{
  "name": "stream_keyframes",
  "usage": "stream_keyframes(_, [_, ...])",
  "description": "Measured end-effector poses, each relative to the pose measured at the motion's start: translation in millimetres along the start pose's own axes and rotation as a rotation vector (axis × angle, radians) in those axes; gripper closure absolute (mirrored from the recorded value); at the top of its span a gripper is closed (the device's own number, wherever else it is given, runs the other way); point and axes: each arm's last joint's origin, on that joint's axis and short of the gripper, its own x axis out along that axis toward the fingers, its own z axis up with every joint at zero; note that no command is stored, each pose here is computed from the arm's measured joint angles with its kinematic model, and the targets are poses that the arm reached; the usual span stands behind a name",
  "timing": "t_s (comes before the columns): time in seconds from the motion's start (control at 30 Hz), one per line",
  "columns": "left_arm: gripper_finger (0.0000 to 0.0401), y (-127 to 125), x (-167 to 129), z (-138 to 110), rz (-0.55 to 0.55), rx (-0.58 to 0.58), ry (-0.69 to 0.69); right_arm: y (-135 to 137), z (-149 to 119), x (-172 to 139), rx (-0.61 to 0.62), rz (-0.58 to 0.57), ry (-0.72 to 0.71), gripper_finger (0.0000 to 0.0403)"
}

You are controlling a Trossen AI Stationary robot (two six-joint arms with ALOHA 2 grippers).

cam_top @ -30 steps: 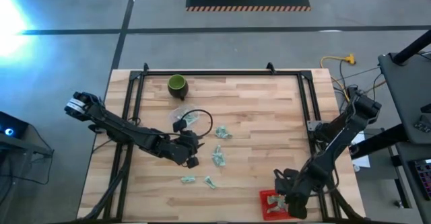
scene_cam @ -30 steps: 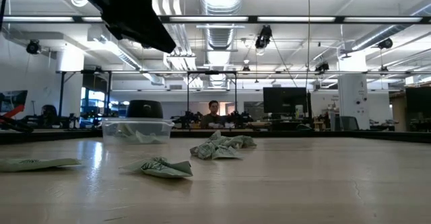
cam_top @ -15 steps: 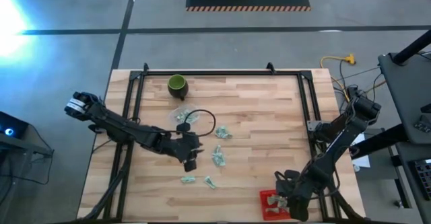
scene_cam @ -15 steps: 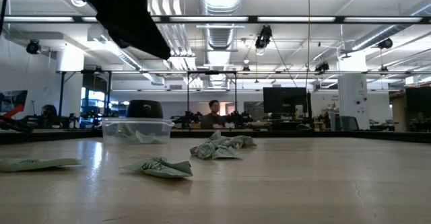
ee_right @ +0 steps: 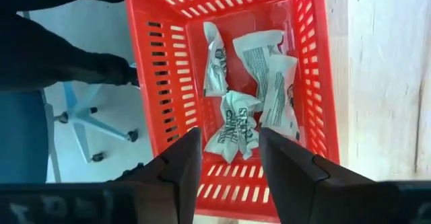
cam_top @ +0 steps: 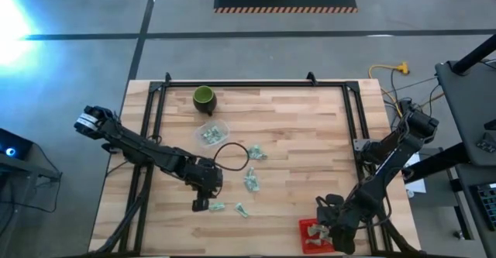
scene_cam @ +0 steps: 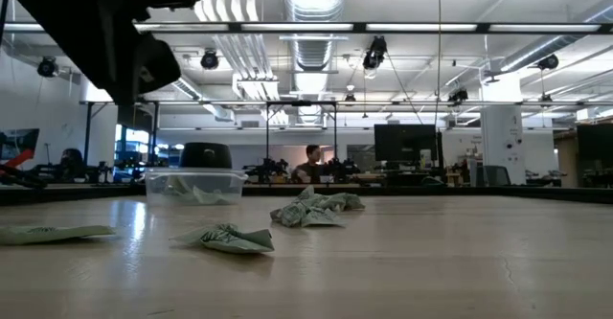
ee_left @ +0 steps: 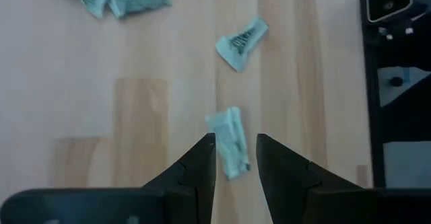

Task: Pick and place items into bin
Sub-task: Put the green stevia packet into the transparent bin

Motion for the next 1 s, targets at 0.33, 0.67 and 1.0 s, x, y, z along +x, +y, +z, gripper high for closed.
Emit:
stream_keyframes(0.33, [0.0312,-10.0,7.3,-6.9,0.054,-0.053,-0.004,0.2,3.2,-42.0,-0.051,0.029,-0.250,0.0281])
stream_keyframes(0.67, [0.0312,-18.2,52.1,-19.5,0.068,-0.116,0.147,-10.7,3.0,-87.5,-0.106,-0.043,-0.556,0.0288])
stream_keyframes(1.0, [0.0297,-22.1,58.3,-18.6,0.061,-0.177,0.136,-23.2,-0.9,-118.5,-0.153,-0.123,-0.737,0.0287])
